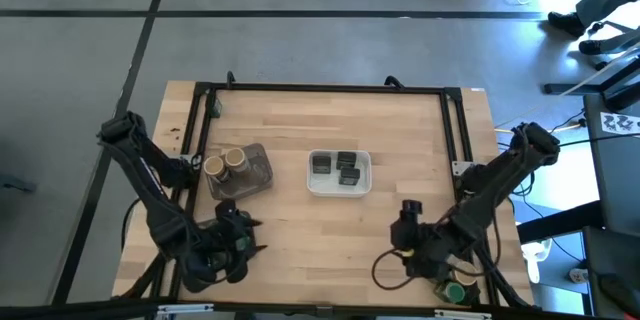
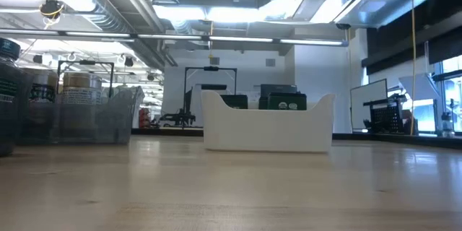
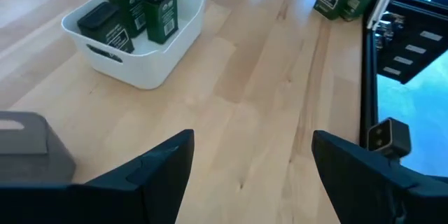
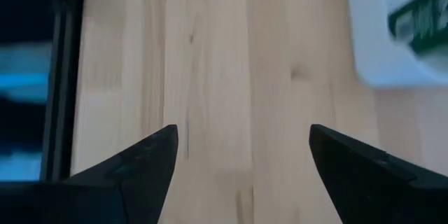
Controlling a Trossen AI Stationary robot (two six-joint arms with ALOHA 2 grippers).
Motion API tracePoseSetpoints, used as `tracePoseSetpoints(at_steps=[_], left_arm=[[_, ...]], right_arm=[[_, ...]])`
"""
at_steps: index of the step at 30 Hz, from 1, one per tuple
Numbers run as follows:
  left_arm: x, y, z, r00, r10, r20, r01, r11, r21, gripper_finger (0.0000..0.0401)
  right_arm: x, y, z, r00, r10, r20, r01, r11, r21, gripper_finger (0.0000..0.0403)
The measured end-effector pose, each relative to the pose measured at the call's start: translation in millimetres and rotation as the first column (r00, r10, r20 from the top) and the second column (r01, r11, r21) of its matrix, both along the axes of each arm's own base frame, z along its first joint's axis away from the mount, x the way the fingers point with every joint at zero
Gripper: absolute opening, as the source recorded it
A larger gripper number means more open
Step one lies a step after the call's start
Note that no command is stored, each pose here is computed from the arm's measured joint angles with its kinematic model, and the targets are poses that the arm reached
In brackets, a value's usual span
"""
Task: Sort spices by type
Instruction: Put the black seasoning can into the white bin
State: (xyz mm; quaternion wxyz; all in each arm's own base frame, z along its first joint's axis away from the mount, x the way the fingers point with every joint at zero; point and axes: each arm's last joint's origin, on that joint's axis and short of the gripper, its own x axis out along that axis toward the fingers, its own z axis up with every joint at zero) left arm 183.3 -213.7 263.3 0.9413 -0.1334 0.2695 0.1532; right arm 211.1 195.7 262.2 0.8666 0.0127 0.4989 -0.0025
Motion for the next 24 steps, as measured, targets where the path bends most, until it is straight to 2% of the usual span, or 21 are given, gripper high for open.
tracePoseSetpoints(at_steps=[6,13,16,21,24], left_arm=[[17,0,-4,1.0,-0.013,0.013,0.012,0.999,0.042,0.0286],[30,1,-7,0.999,-0.039,0.008,0.038,0.994,0.107,0.0286],[33,4,-7,0.999,-0.049,0.001,0.048,0.99,0.134,0.0286],[36,6,-7,0.999,-0.047,-0.002,0.047,0.988,0.149,0.0286],[36,7,-7,0.999,-0.054,-0.008,0.054,0.985,0.164,0.0286]], right_arm=[[-12,1,12,0.976,0.043,-0.214,-0.024,0.996,0.088,0.0321],[-29,3,3,0.892,0.119,-0.435,-0.042,0.982,0.183,0.0321],[-38,5,1,0.868,0.136,-0.477,-0.066,0.985,0.16,0.0321],[-48,12,1,0.86,0.173,-0.481,-0.109,0.982,0.157,0.0321],[-47,15,1,0.877,0.112,-0.468,-0.034,0.984,0.173,0.0321]])
